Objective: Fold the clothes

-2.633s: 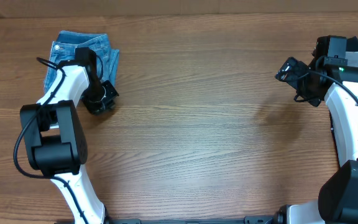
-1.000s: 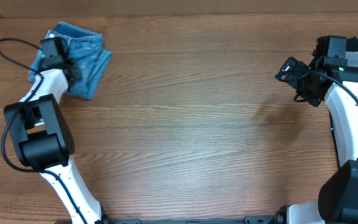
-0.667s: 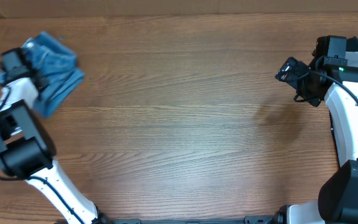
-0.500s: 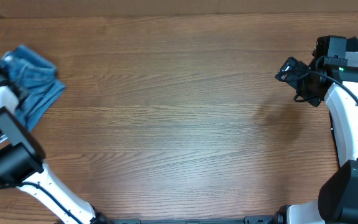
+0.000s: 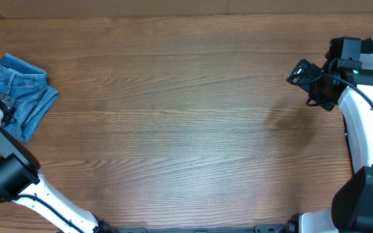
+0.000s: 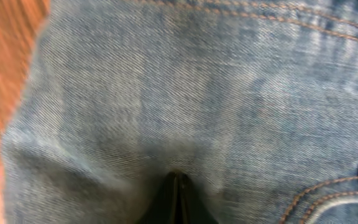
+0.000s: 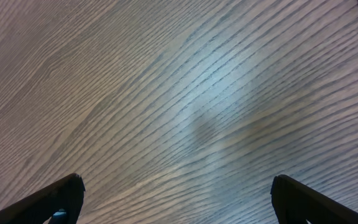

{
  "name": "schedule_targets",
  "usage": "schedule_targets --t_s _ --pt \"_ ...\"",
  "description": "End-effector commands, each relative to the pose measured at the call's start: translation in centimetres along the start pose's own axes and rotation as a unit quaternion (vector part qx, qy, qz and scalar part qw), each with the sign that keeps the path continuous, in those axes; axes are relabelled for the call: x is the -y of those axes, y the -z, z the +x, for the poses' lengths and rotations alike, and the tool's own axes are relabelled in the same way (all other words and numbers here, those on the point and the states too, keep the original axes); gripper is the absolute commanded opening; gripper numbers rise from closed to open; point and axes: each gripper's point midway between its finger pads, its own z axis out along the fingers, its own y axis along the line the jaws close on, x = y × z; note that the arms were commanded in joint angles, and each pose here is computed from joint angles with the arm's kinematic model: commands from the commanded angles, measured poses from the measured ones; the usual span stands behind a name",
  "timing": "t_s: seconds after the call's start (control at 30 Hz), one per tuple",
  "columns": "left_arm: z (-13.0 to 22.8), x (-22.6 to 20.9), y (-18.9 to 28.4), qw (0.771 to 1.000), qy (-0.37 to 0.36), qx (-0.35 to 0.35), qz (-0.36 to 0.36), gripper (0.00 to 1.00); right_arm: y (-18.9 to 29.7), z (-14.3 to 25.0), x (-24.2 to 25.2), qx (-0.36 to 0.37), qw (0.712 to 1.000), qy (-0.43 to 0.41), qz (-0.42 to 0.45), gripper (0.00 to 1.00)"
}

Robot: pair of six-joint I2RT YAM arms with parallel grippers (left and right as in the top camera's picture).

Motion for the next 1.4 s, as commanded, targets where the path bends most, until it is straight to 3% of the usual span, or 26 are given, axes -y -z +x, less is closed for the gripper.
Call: schedule_targets --t_s 0.0,0.2,0.4,0.77,1.2,1.37 --pt "15.7 5.0 -3.3 0.983 -0.022 -0.178 0.036 0.05 0.2 -0.3 -0.1 0.007 1.000 0.003 0.001 1.00" --pt "19.9 12.1 -1.8 0.982 -0.034 -0.165 0.085 0.13 0.2 -0.3 -0.1 0.007 1.000 0.003 0.001 1.00" --pt "19.8 15.8 -1.3 0.983 -0.045 -0.119 0.129 0.21 0.2 -0.3 -0.1 0.007 1.000 0.003 0.001 1.00" --pt "14.7 14.0 -2.6 0.991 -0.075 -0.032 0.104 0.24 0.2 -0.3 -0.1 0.007 1.000 0.003 0.001 1.00" --pt "9.0 11.5 -3.6 0.972 -0.209 0.034 0.104 0.23 0.2 -0.3 -0.1 0.007 1.000 0.003 0.001 1.00" --pt "8.7 12.2 -3.9 0.968 -0.216 0.047 0.118 0.24 0.2 -0.3 -0.1 0.007 1.000 0.003 0.001 1.00"
